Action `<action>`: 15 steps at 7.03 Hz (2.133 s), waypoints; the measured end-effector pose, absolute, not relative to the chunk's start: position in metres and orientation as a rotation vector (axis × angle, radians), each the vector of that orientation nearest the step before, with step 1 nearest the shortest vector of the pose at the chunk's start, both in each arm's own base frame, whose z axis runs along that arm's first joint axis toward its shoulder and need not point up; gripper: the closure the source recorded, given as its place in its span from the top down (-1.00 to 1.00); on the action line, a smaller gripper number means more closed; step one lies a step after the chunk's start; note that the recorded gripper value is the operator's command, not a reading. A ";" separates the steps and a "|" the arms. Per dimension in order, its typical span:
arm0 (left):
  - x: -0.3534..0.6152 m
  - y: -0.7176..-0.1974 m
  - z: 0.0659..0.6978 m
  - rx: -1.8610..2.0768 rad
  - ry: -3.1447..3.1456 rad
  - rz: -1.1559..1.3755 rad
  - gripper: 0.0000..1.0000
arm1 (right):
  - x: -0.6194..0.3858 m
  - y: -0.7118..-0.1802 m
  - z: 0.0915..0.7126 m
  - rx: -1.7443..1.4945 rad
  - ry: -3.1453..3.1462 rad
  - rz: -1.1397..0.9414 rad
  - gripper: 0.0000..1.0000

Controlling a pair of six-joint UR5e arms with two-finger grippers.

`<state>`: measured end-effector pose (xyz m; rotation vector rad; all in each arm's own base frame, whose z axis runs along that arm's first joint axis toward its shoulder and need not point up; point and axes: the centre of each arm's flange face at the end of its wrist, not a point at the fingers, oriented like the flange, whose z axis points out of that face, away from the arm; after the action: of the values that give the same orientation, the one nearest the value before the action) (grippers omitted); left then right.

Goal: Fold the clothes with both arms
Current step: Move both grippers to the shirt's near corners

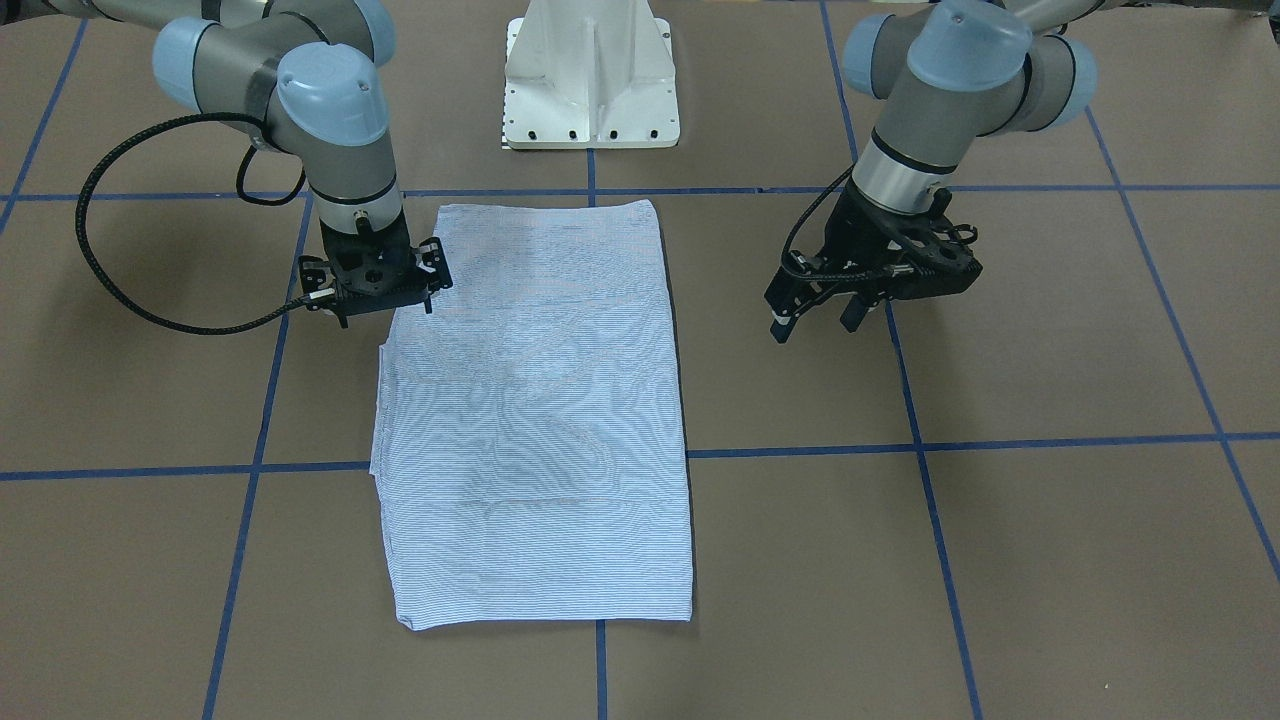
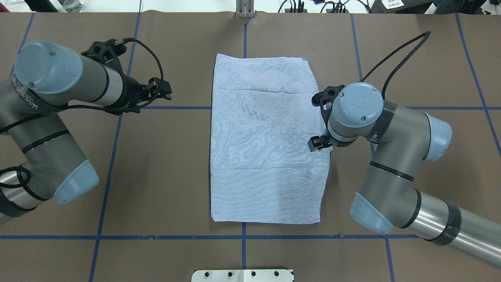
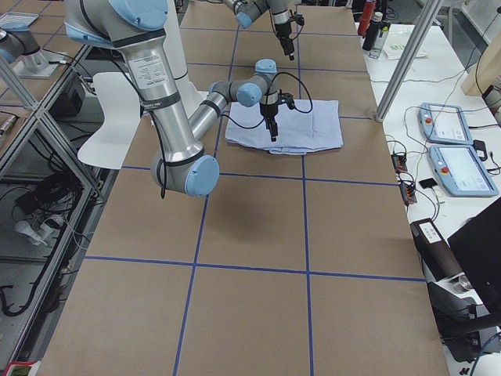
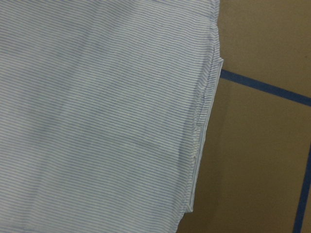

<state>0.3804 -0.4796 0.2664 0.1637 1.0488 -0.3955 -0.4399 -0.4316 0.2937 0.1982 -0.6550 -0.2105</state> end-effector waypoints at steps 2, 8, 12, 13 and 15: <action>0.428 -0.435 0.261 0.089 1.092 -0.346 1.00 | -0.417 -0.412 0.277 0.152 -0.744 -0.182 1.00; 0.555 -0.272 0.247 -0.233 1.098 -0.441 0.78 | -0.374 -0.373 0.249 0.092 -0.865 -0.100 1.00; 0.571 -0.265 0.257 -0.246 1.065 -0.458 0.21 | -0.373 -0.369 0.249 0.073 -0.875 -0.107 1.00; 0.572 -0.265 0.256 -0.246 1.066 -0.461 0.06 | -0.374 -0.369 0.249 0.072 -0.874 -0.107 1.00; 0.573 -0.265 0.255 -0.246 1.065 -0.465 0.04 | -0.374 -0.369 0.249 0.070 -0.875 -0.107 1.00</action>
<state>0.5733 -0.2650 0.2555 -0.2464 1.0650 -0.4645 -0.3739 -0.3688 0.2493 0.0698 -0.8746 -0.1073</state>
